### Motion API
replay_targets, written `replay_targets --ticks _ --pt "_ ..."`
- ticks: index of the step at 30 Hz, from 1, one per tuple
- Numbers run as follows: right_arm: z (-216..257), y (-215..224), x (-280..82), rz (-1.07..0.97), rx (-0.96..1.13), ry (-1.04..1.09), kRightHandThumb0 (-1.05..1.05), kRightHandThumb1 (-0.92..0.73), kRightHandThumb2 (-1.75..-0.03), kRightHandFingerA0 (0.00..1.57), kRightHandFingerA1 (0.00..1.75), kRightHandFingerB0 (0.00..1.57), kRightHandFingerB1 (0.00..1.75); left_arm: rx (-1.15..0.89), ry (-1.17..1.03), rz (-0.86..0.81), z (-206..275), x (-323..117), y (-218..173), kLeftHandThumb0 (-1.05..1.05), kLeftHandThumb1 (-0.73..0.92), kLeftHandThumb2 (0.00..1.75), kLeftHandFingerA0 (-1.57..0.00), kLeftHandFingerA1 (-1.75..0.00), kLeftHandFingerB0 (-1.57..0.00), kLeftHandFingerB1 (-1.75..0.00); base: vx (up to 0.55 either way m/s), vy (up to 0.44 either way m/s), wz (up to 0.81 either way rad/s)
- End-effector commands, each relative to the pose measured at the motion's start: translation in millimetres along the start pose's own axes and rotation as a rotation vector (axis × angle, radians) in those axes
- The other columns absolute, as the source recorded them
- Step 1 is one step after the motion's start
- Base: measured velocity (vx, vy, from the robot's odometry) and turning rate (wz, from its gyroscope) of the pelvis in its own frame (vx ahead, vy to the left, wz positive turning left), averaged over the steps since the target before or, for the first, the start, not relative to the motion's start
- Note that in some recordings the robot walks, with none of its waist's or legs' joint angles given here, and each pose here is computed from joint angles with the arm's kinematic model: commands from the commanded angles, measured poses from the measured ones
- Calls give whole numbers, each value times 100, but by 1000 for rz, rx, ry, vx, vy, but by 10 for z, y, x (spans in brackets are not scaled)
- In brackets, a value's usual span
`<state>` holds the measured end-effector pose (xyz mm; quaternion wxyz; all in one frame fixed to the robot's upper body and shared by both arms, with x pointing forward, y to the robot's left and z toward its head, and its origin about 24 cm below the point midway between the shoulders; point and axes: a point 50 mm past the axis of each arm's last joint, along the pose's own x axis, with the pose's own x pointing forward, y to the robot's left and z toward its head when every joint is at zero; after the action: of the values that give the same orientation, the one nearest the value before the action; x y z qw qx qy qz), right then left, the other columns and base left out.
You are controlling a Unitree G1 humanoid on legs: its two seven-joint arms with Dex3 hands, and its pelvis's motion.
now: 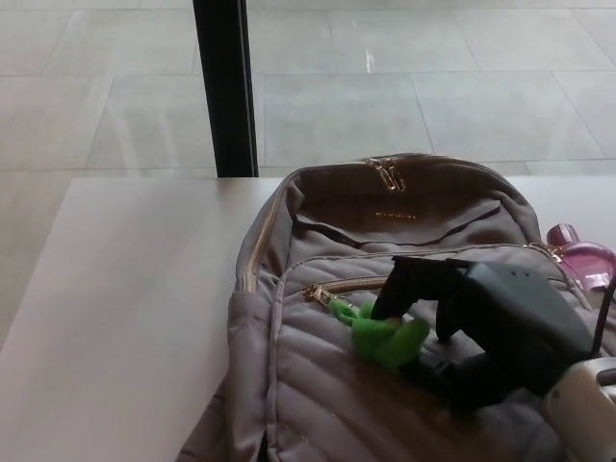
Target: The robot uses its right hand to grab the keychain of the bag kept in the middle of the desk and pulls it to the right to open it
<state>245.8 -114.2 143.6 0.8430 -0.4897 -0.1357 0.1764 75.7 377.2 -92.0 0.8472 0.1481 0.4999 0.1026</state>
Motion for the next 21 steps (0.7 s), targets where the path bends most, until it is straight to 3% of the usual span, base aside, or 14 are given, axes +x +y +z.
replay_targets --ticks 1,2,3,5,6,7,8,9,12,14,15,16,18,21 --pt "-84 -12 -22 -17 17 52 -32 -55 -121 93 175 68 172 -3 7 13 -19 -12 28 -85 92 84 -57 -45 -38 -38 0 0 0" --pt "-99 -52 -19 -40 20 58 -32 -55 -122 93 175 68 170 -4 7 13 -20 -13 30 -82 82 119 -49 -57 -32 -51 0 0 0" --pt "-118 -85 -15 -52 21 71 -33 -55 -122 94 175 69 170 -15 8 13 -24 -13 30 -92 92 86 -60 -50 -38 -42 0 0 0" --pt "-142 -125 -7 -68 16 80 -33 -54 -123 95 175 71 167 -20 11 10 -33 -16 29 -90 92 84 -56 -48 -34 -40 0 0 0" --pt "-158 -156 -5 -74 21 87 -33 -55 -121 95 175 70 168 -1 3 11 -33 -21 31 -82 80 119 -51 -58 -33 -52 0 0 0" --pt "-171 -192 -8 -78 17 93 -32 -57 -117 93 175 69 167 6 5 12 -37 -22 27 -90 92 85 -62 -51 -37 -42 0 0 0" --pt "-203 -254 -10 -100 -4 87 -32 -57 -115 92 175 69 168 2 1 10 -38 -25 28 -85 92 82 -61 -47 -40 -39 0 0 0" --pt "-223 -291 -12 -113 -19 82 -32 -56 -114 90 175 73 163 4 1 12 -36 -24 27 -80 81 119 -54 -60 -33 -51 0 0 0" --pt "-288 -402 -22 -115 -55 104 -31 -57 -113 91 175 74 163 12 4 23 -40 -22 22 -83 92 82 -63 -46 -43 -39 0 0 0" --pt "-324 -449 -42 -124 -70 116 -28 -55 -112 93 175 77 154 9 2 21 -43 -28 32 -87 92 84 -61 -50 -38 -42 0 0 0" --pt "-348 -489 -53 -139 -85 119 -27 -54 -108 92 175 79 134 7 5 19 -38 -26 33 -79 80 119 -54 -59 -34 -51 0 0 0" --pt "-368 -514 -60 -142 -92 132 -27 -57 -108 94 175 80 125 3 4 19 -36 -25 32 -79 81 118 -55 -60 -36 -53 0 0 0" --pt "-422 -572 -87 -137 -100 153 -28 -57 -106 90 175 76 149 9 6 19 -37 -26 33 -79 81 119 -57 -60 -37 -52 0 0 0" --pt "-520 -619 -132 -148 -111 160 -28 -62 -88 88 175 79 133 1 14 19 -55 -30 43 -81 81 119 -55 -59 -35 -52 0 0 0"
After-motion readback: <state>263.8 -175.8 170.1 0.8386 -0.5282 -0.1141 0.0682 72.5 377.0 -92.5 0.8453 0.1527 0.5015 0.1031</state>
